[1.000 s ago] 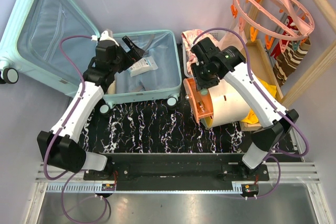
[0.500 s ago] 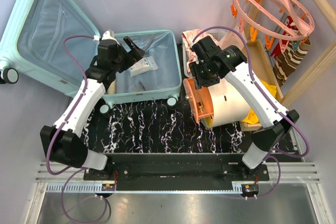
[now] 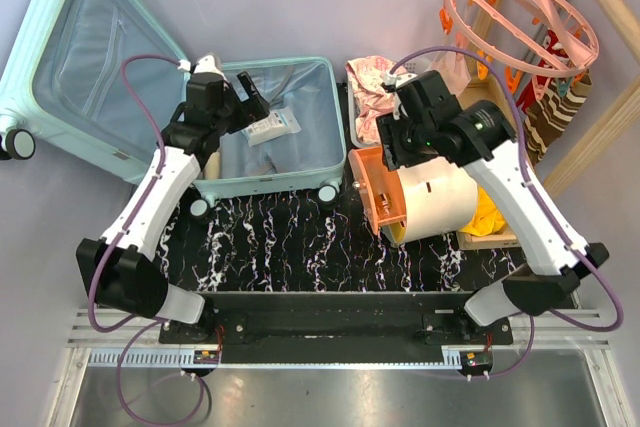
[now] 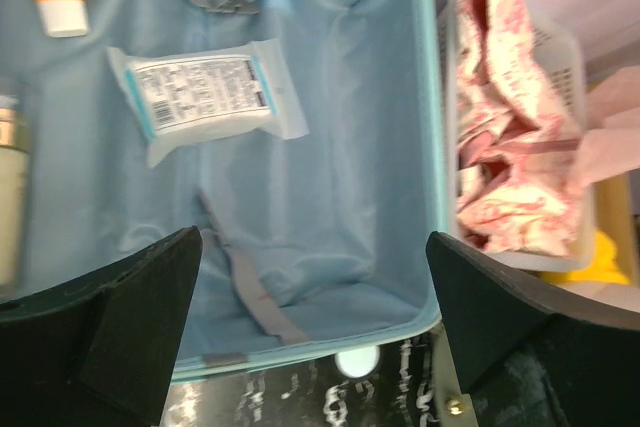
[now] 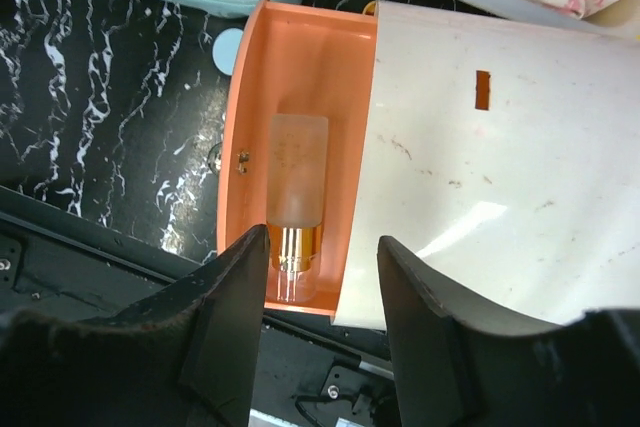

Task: Open, take out, and arrange the luggage
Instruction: Place the personal item in the drawer, then pick up the personal item from the luggage.

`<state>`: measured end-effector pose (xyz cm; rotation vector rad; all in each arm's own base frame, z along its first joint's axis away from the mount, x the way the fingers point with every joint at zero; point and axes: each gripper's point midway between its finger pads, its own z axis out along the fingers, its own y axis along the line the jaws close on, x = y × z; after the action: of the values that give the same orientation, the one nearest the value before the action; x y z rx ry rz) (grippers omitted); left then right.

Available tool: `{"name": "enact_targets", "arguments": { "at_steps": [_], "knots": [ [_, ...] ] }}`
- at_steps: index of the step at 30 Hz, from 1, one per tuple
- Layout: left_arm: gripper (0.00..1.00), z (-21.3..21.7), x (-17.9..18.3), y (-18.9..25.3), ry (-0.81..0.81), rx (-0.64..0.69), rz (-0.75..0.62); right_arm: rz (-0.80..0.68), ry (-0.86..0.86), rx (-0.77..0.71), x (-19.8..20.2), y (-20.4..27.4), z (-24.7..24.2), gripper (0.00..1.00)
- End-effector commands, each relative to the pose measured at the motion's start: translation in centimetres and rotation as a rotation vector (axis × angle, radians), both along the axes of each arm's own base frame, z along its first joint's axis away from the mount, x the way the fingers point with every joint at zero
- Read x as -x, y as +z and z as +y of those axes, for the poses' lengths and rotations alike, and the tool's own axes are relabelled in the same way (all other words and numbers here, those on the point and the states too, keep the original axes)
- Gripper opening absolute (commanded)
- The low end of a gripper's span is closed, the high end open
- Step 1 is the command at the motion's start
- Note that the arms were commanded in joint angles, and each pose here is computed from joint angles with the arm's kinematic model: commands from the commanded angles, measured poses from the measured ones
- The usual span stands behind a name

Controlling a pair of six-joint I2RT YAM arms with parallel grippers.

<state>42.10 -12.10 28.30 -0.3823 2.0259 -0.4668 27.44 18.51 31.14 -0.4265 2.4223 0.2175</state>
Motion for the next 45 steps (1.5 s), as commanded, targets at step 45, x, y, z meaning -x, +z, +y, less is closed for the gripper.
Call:
{"name": "enact_targets", "arguments": {
  "at_steps": [45],
  "knots": [
    [0.99,5.4,-1.9,-24.8,-0.325,-0.563,0.620,-0.276,0.010,-0.196,-8.2,6.8,2.4,0.60]
  ]
}}
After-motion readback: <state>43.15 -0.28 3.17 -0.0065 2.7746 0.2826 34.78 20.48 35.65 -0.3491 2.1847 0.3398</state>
